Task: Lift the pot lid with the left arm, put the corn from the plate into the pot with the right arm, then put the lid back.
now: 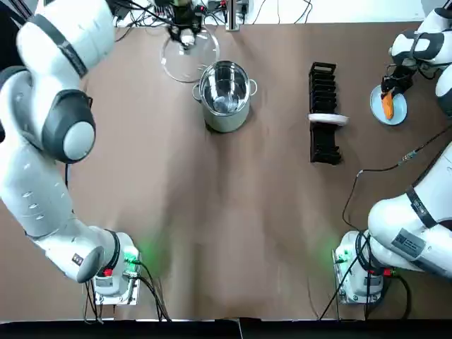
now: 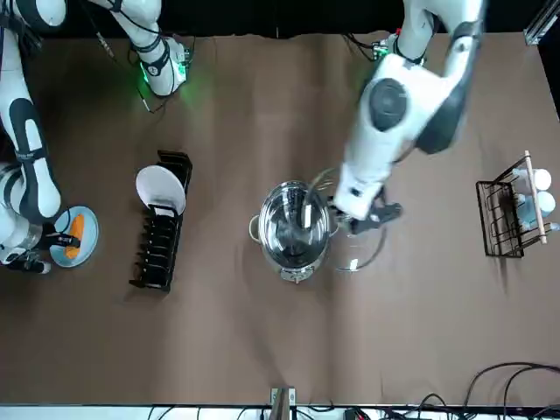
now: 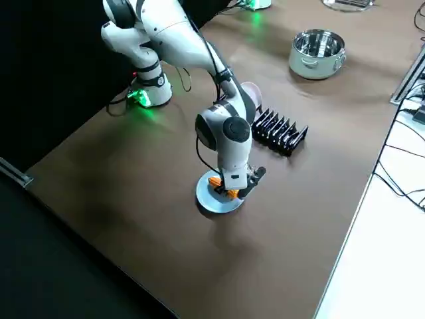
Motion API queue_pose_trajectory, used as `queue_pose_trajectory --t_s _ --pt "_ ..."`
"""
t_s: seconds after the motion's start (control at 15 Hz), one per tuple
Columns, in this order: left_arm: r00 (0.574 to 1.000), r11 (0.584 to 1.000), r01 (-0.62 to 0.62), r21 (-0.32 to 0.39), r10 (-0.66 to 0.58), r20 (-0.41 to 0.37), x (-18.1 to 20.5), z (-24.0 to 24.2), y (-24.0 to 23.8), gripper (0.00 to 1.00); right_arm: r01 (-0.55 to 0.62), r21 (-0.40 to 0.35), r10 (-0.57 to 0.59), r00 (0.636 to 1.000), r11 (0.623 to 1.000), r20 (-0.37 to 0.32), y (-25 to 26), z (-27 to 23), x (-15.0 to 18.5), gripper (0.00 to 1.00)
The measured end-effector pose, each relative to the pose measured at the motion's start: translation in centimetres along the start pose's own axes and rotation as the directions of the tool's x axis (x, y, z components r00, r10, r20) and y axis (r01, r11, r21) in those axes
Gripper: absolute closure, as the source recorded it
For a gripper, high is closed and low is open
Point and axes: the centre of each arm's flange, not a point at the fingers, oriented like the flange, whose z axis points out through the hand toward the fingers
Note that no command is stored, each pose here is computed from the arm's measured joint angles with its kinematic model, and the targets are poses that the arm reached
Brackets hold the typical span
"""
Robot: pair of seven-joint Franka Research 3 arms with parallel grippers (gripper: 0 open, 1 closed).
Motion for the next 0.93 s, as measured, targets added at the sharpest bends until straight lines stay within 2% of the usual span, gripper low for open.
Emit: queue_pose_trajectory --t_s 0.13,0.27,0.47,0.6,0.73,0.93 --pt "0.997 0.998 -0.059 0.033 0.058 0.042 2.0 0.5 -3.6 0.49 0.046 -0.003 -0.046 0.999 0.999 0.008 -1.4 -0.7 0.7 0.59" --pt "0.988 0.990 -0.129 0.056 0.123 0.092 3.5 1.9 -6.6 0.49 0.116 -0.003 -0.116 0.992 0.993 0.055 -3.8 -2.7 1.6 0.59" --pt "0.973 0.979 -0.196 0.057 0.187 0.134 5.9 3.4 -11.0 0.49 0.265 -0.017 -0.264 0.962 0.964 0.066 -10.5 -11.3 3.3 0.59" --pt "0.965 0.973 -0.226 0.048 0.217 0.146 7.6 3.7 -14.0 0.49 0.330 -0.022 -0.328 0.941 0.944 0.080 -15.7 -16.9 2.5 0.59" --pt "0.954 0.966 -0.256 0.036 0.247 0.170 8.8 3.9 -16.7 0.49 0.356 0.016 -0.355 0.928 0.934 0.111 -20.6 -19.6 1.0 0.59" --pt "0.942 0.960 -0.279 0.010 0.271 0.197 9.4 4.5 -18.8 0.49 0.316 0.110 -0.331 0.929 0.942 0.167 -28.9 -20.7 -1.2 0.59"
